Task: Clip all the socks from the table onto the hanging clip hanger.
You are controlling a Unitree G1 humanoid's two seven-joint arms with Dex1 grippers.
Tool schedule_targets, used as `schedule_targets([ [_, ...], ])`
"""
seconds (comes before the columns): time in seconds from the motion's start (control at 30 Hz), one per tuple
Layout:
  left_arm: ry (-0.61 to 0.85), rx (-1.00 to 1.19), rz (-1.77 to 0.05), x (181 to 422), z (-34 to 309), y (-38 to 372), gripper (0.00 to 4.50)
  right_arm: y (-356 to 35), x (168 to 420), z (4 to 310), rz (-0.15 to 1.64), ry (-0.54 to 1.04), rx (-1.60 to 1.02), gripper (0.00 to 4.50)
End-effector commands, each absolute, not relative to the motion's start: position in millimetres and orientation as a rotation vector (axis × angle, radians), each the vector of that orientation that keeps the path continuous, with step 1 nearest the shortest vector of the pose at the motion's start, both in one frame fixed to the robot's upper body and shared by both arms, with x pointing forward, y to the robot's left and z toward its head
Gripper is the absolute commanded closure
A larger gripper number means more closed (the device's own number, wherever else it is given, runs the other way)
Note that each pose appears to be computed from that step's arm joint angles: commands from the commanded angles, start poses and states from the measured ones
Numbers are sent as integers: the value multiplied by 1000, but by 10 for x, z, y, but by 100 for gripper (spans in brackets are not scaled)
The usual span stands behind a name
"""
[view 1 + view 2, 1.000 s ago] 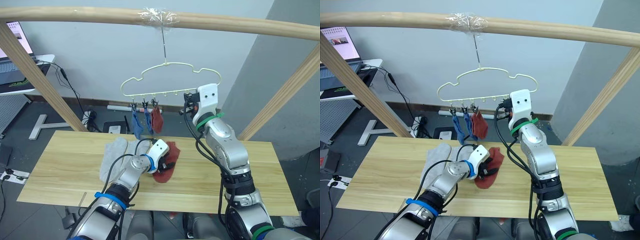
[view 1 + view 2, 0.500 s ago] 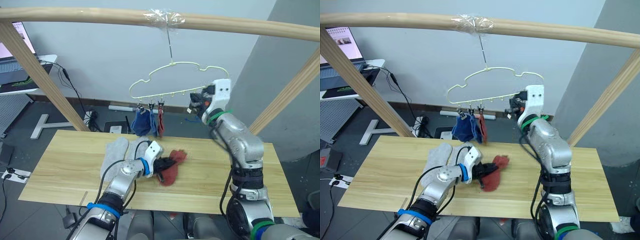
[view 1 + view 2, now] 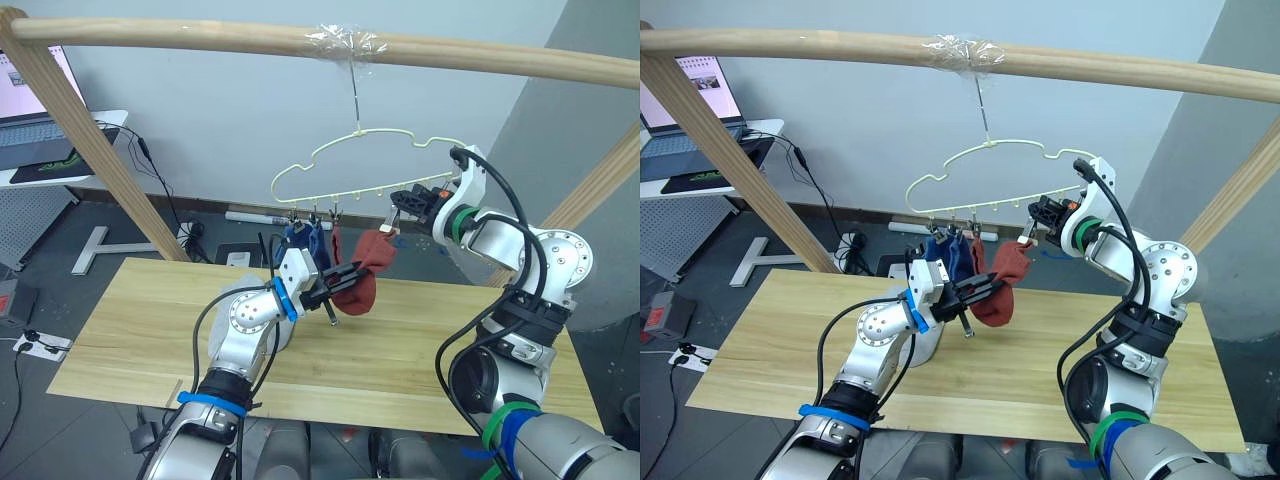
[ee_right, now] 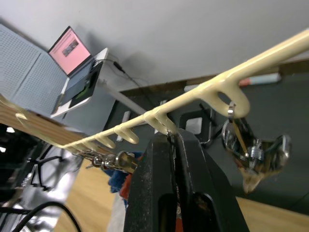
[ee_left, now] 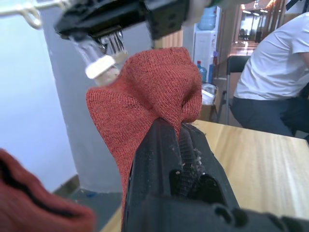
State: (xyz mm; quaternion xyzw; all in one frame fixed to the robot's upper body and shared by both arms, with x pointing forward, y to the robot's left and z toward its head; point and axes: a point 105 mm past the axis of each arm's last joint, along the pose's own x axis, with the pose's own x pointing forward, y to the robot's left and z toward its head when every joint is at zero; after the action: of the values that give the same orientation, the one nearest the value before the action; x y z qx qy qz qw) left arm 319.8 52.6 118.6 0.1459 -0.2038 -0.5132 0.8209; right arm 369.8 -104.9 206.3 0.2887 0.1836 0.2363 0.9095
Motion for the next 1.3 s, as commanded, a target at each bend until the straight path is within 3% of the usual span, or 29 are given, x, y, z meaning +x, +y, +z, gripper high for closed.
schedule_targets([
  [0.03, -505, 300, -1074, 3223, 1313, 486, 449, -1190, 3677, 1871, 401, 465, 627, 450],
  [0.37, -531, 305, -1075, 3260, 1331, 413, 449, -1118, 3662, 1942, 425, 448, 713, 450],
  [0.77, -530, 322, -1097, 3242, 1316, 434, 450, -1223, 3585, 2099, 464, 347, 730, 11],
  [1.0, -445, 316, -1141, 3244, 1200, 454, 240, -1281, 3297, 2190, 570, 250, 574, 0],
  [1.17, -217, 185, -1105, 3320, 1023, 626, 93, -1247, 3147, 2067, 457, 179, 199, 0],
  [1.3, -137, 202, -1044, 3335, 1125, 838, 90, -1093, 3168, 1955, 389, 57, 39, 89],
])
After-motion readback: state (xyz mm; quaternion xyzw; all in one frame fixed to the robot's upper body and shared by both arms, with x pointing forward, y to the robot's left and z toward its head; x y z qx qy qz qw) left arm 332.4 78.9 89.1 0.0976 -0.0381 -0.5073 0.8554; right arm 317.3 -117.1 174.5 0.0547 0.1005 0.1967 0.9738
